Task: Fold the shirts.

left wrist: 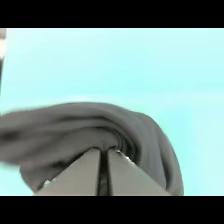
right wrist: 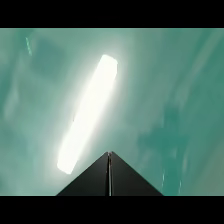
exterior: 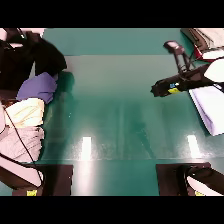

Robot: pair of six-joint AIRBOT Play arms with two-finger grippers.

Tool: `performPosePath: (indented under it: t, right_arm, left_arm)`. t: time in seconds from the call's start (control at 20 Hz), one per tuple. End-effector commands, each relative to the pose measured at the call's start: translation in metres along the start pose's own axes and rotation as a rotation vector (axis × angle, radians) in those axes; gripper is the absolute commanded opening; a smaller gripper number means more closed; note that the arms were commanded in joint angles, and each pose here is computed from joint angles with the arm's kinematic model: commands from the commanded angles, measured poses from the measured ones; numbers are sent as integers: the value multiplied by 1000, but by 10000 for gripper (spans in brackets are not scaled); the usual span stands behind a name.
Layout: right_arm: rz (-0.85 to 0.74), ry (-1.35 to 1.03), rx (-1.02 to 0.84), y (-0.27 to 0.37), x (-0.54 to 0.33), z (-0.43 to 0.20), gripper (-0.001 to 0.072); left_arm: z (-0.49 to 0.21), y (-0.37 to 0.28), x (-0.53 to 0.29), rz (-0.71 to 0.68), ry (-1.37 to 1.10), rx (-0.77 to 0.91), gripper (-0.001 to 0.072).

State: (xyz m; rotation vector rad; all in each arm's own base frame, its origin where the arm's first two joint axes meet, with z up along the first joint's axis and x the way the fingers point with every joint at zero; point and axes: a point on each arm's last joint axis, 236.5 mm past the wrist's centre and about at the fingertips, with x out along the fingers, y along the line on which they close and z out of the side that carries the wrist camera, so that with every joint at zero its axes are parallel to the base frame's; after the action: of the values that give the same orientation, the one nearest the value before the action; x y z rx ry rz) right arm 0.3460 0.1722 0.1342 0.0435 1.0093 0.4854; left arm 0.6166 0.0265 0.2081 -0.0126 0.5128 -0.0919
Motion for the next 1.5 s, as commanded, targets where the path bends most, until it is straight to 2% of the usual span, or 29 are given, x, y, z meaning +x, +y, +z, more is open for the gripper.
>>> performPosePath:
  t: [0.0, 0.2, 0.4, 0.55, 0.8, 0.85, 0.9, 0.95, 1.0, 1.15, 1.3, 1.45]
  right_arm:
    - [-2, -254, -19, 7, -34, 49, 18]
    - [2, -455, -39, 16, -80, 79, 18]
    - [10, -537, -53, 24, -111, 84, 18]
    - [16, -581, -64, 30, -132, 82, 18]
    - [24, -658, -84, 40, -169, 77, 18]
    - [26, -670, -87, 41, -174, 76, 18]
    - [28, -681, -90, 43, -180, 75, 18]
    - [29, -690, -92, 44, -184, 74, 17]
    - [30, -698, -94, 45, -188, 74, 18]
    - [30, -698, -95, 45, -189, 73, 18]
    - [28, -679, -92, 44, -182, 73, 18]
    - [30, -643, -83, 41, -167, 74, 18]
  left_arm:
    - [76, -85, -103, -236, -192, 44, 22]
    - [108, -201, -240, -561, -344, 174, 22]
    - [52, -279, -303, -789, -190, 334, 23]
    - [-13, -304, -284, -884, 28, 369, 22]
    - [-143, -306, -192, -885, 410, 236, 24]
    - [-166, -301, -172, -853, 461, 212, 127]
    - [-185, -291, -153, -796, 497, 198, 484]
    - [-193, -277, -141, -735, 533, 166, 626]
    - [-193, -262, -136, -689, 554, 132, 601]
    - [-194, -220, -151, -641, 657, 32, 600]
    - [-236, -199, -176, -631, 812, -38, 600]
    - [-297, -196, -187, -593, 867, -111, 601]
